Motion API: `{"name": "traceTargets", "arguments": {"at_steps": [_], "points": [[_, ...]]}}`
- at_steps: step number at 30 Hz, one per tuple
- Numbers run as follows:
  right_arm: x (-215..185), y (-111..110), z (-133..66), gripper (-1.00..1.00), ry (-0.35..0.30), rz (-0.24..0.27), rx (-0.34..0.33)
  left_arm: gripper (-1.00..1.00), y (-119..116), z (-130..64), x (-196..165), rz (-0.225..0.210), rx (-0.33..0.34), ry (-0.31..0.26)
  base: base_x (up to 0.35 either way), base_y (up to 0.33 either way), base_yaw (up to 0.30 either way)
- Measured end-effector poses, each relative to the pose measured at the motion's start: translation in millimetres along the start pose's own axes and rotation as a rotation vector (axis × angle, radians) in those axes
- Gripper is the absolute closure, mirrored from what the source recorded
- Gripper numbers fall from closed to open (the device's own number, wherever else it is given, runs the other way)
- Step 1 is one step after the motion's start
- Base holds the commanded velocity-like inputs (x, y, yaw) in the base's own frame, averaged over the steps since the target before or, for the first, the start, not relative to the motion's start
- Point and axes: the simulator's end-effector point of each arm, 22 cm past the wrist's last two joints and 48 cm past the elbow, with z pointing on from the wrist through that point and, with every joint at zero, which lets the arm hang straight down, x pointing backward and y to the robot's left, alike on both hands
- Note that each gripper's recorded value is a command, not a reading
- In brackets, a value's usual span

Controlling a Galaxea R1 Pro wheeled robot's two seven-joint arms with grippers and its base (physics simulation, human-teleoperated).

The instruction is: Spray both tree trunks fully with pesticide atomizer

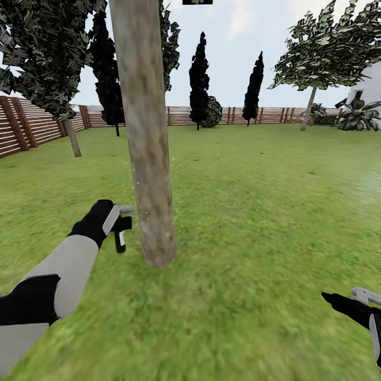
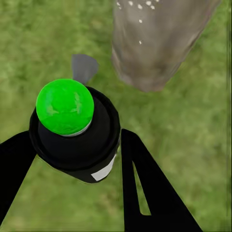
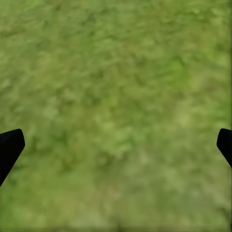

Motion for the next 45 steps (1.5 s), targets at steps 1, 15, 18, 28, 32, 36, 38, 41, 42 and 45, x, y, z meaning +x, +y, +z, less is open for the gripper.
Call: {"name": "traceTargets", "arguments": {"at_steps": [1, 15, 18, 28, 32, 36, 38, 41, 42, 45], "points": [[0, 0, -0.1, -1.0, 0.0, 0.0, 0.0, 1.0, -4, -7.1, -10, 0.002, 0.004, -0.009, 0.0, 0.0, -0.004], [0, 0, 0.0, -1.0, 0.0, 0.0, 0.0, 1.0, -46, -112.4, -146, 0.008, 0.076, -0.197, 0.0, 0.0, 0.0], [0, 0, 0.0, -1.0, 0.0, 0.0, -0.001, 1.0, -65, -130.2, -161, 0.025, 0.096, -0.227, 0.0, 0.0, 0.0], [0, -1, 0.1, -1.0, 0.0, -0.001, 0.001, 1.0, -69, -144.0, -175, 0.028, 0.101, -0.222, 0.0, 0.0, 0.0], [0, 0, 0.2, -1.0, 0.0, 0.0, 0.0, 1.0, -64, -105.6, -131, 0.052, 0.078, -0.088, 0.0, 0.0, 0.0], [0, 0, 0.2, -1.0, 0.0, -0.001, -0.001, 1.0, -40, -83.5, -107, 0.042, 0.047, -0.018, 0.0, 0.0, 0.0], [0, 0, 0.2, -1.0, 0.001, 0.0, -0.001, 1.0, -30, -66.4, -84, 0.034, 0.038, 0.039, 0.0, 0.0, 0.0], [0, 0, 0.3, -1.0, 0.001, 0.0, -0.001, 1.0, -24, -38.7, -54, 0.027, 0.026, 0.068, 0.0, 0.0, 0.0], [0, 0, 0.4, -1.0, 0.001, 0.0, -0.001, 1.0, -22, -27.5, -38, 0.027, 0.022, 0.086, 0.0, 0.0, 0.0], [0, 0, 0.2, -1.0, 0.0, -0.001, -0.002, 1.0, -19, -3.8, -17, 0.017, 0.012, 0.064, 0.0, 0.0, 0.0]]}}
